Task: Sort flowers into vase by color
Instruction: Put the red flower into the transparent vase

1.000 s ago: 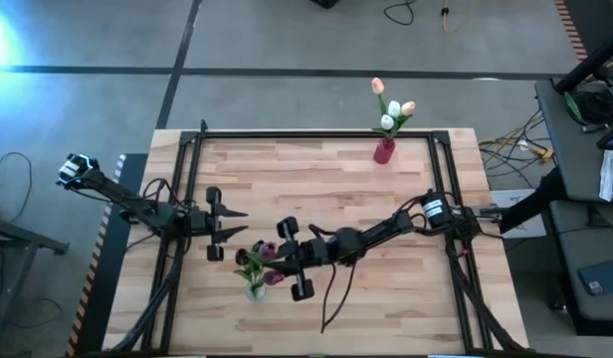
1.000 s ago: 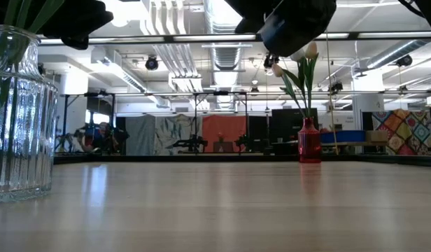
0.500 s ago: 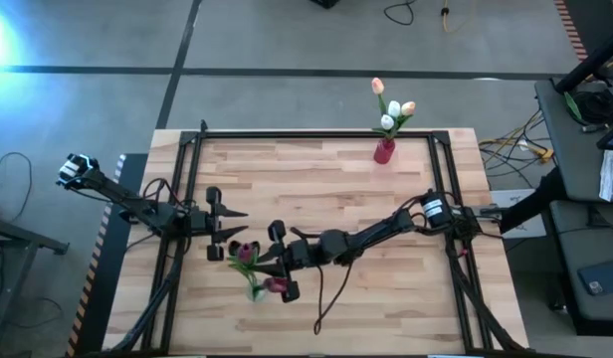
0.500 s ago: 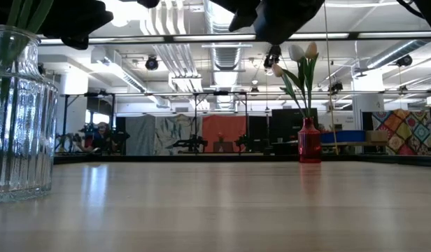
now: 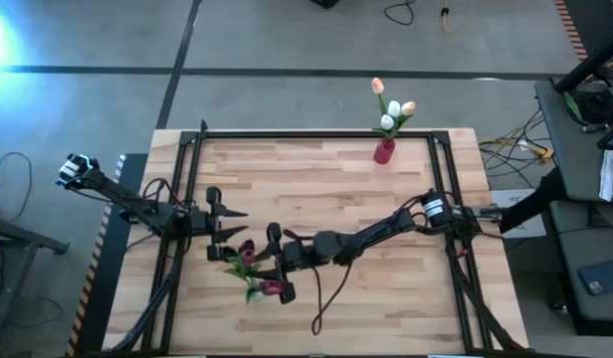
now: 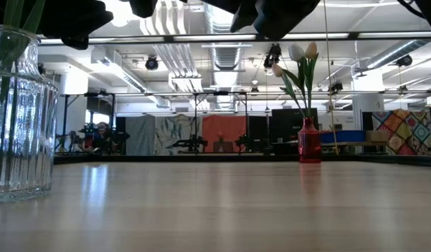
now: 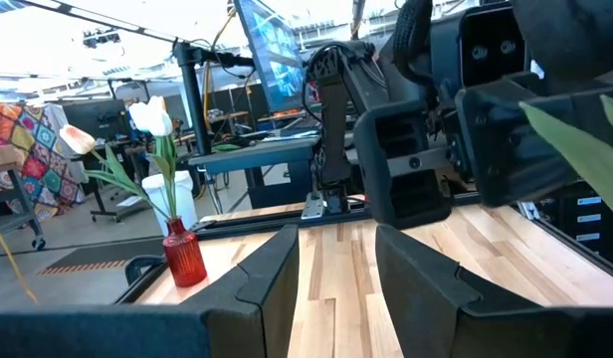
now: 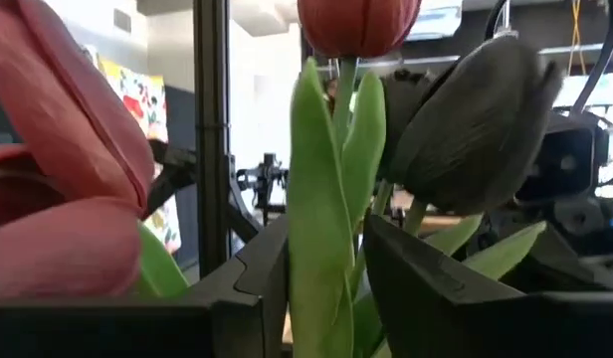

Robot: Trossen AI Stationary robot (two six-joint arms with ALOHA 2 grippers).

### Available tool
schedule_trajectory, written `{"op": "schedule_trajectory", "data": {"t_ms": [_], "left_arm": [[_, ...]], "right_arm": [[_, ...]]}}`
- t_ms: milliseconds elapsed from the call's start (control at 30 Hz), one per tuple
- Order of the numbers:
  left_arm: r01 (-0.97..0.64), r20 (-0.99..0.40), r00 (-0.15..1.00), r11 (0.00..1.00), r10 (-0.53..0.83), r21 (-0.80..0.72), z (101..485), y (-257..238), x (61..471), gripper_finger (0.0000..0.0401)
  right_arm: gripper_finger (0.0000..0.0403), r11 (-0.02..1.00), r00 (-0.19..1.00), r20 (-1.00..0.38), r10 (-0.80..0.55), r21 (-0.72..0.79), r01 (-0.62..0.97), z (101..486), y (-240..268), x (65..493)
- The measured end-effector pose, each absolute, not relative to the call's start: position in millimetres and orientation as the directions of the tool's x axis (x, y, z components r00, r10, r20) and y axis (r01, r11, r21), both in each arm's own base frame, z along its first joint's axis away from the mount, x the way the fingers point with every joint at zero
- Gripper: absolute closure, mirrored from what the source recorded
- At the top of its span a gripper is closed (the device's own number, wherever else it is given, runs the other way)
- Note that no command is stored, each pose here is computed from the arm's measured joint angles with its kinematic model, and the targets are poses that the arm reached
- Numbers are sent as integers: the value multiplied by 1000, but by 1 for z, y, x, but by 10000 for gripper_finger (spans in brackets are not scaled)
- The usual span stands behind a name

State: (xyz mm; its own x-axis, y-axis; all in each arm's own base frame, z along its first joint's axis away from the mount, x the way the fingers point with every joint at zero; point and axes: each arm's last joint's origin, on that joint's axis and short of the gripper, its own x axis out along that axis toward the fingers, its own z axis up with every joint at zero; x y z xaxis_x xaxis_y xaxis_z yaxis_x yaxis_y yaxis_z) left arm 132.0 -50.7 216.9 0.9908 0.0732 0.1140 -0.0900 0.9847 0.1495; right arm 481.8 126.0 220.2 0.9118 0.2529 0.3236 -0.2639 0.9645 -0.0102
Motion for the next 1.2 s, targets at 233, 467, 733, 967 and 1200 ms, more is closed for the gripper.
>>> {"op": "schedule_trajectory", "data": {"t_ms": [233, 467, 733, 967, 1200], "left_arm": [[-89, 114, 991, 985, 73, 150, 217, -51, 132, 279], [-88, 114, 991, 985, 71, 149, 217, -51, 132, 279], [-87, 114, 991, 985, 70, 150, 217, -51, 132, 279], [-86, 114, 991, 985, 69, 149, 217, -51, 132, 279], [-86, 115, 991, 985, 69, 149, 217, -51, 132, 279]], "right_arm": [[270, 974, 947, 238, 216, 15, -226, 224, 125, 482], [249, 984, 982, 77, 170, 33, -173, 235, 122, 477], [204, 991, 991, -27, 135, 23, -134, 247, 119, 469], [178, 992, 987, -102, 128, 12, -127, 260, 116, 461], [172, 992, 979, -161, 126, 2, -127, 269, 115, 454]]}}
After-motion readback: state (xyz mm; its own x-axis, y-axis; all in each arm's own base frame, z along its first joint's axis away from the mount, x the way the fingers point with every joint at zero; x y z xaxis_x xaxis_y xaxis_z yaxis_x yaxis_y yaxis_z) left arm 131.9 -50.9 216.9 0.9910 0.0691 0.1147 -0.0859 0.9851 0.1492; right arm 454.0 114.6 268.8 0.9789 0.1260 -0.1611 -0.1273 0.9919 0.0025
